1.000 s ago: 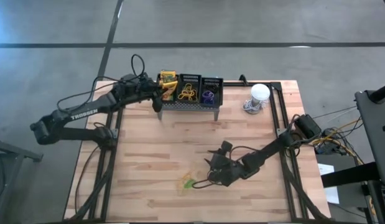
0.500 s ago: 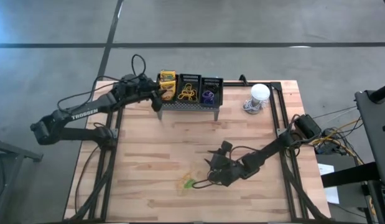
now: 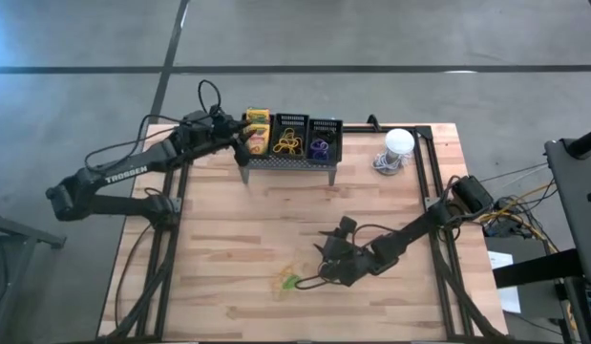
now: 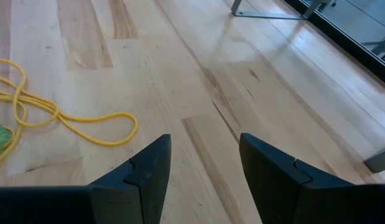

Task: Pick & Place Office Desk Supplies
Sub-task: Put the green spring keychain into the right black bin on the shelf

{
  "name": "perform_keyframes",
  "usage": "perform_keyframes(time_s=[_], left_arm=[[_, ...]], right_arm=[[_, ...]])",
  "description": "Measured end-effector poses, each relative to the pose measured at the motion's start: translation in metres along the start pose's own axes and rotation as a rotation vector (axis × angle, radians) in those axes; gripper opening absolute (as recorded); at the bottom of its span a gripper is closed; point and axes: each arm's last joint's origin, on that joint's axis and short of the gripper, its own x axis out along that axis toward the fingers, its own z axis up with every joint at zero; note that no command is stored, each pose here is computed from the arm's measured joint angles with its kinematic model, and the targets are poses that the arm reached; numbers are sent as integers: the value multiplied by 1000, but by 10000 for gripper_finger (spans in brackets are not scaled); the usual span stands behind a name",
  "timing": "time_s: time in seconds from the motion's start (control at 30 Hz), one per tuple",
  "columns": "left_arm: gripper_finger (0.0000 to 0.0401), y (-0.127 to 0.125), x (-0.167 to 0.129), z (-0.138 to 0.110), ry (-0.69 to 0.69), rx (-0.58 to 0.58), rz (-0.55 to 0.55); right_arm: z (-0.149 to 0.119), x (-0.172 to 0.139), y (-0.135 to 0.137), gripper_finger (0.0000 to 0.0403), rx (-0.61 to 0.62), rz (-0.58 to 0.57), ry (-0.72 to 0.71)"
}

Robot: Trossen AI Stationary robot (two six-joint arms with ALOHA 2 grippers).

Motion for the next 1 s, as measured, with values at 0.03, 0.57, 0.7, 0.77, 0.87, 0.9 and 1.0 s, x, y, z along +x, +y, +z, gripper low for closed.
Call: perform_keyframes(time_s=[0.03, 0.57, 0.7, 0.77, 0.87, 0.9, 1.0], left_arm=[[126, -4, -2, 4, 1, 16, -11], [120, -150, -83, 6, 94, 294, -175], [120, -194, -109, -30, 38, 223, -350], [120, -214, -117, -52, 6, 200, -420], [120, -237, -124, -87, -26, 141, -506], [120, -243, -125, -96, -29, 110, -526], [120, -256, -122, -123, -5, 24, -538]], right_arm=[[0, 0, 0, 187, 0, 0, 0], [1, 0, 5, 187, -37, 125, 33], [5, 2, 19, 187, -105, 373, -38], [4, 7, 27, 187, -122, 478, -101], [3, 17, 36, 187, -110, 574, -166], [6, 21, 40, 187, -103, 598, -170], [14, 29, 47, 187, -115, 658, -121]])
